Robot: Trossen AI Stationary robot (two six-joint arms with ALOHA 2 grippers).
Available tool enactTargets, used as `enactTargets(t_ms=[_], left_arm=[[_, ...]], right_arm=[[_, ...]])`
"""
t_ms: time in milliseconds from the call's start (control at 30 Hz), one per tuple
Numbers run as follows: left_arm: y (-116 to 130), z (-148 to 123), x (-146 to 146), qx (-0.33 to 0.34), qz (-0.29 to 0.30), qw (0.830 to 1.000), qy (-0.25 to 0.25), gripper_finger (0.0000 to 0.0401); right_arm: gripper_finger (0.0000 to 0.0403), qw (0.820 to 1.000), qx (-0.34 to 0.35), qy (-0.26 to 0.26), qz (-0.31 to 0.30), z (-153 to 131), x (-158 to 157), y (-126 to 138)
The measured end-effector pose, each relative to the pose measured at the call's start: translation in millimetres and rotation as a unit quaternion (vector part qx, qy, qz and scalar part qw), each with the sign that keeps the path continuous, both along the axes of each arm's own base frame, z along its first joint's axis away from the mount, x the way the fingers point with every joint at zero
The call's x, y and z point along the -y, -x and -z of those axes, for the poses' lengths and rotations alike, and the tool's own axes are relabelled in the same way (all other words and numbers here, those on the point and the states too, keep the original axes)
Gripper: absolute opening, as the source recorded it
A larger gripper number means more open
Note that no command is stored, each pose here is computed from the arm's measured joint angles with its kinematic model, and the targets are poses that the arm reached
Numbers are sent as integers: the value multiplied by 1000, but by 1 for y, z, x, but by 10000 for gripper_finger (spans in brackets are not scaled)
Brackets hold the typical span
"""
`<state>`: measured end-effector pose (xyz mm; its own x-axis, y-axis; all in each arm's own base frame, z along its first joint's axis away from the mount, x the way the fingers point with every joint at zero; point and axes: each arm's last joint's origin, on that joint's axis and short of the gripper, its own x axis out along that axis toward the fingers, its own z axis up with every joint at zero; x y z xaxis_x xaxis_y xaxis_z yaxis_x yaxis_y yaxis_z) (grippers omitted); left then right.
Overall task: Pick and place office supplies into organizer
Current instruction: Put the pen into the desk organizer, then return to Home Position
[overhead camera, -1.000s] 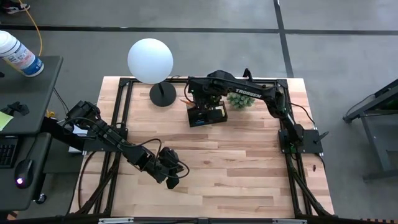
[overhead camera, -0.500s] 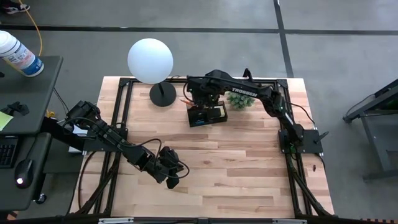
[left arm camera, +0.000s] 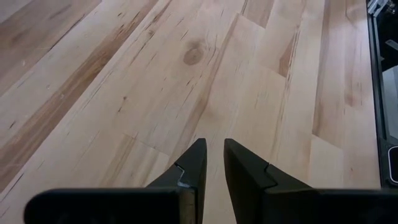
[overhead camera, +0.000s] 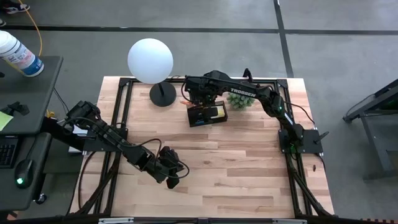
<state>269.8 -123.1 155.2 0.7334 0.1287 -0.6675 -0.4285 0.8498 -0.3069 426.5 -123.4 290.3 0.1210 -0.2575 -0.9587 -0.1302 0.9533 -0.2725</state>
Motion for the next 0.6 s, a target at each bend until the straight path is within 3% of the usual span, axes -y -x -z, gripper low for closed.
enactTargets(t_ms=[267,600], left_arm=[[0,0,0,0,-1,1000,-1,46],[0,0,-1,3,-6,1000,-6,46]], right_arm=[[128,1000,-2,16,4,0,1,0],[133,999,17,19,18,-14,-7,3]])
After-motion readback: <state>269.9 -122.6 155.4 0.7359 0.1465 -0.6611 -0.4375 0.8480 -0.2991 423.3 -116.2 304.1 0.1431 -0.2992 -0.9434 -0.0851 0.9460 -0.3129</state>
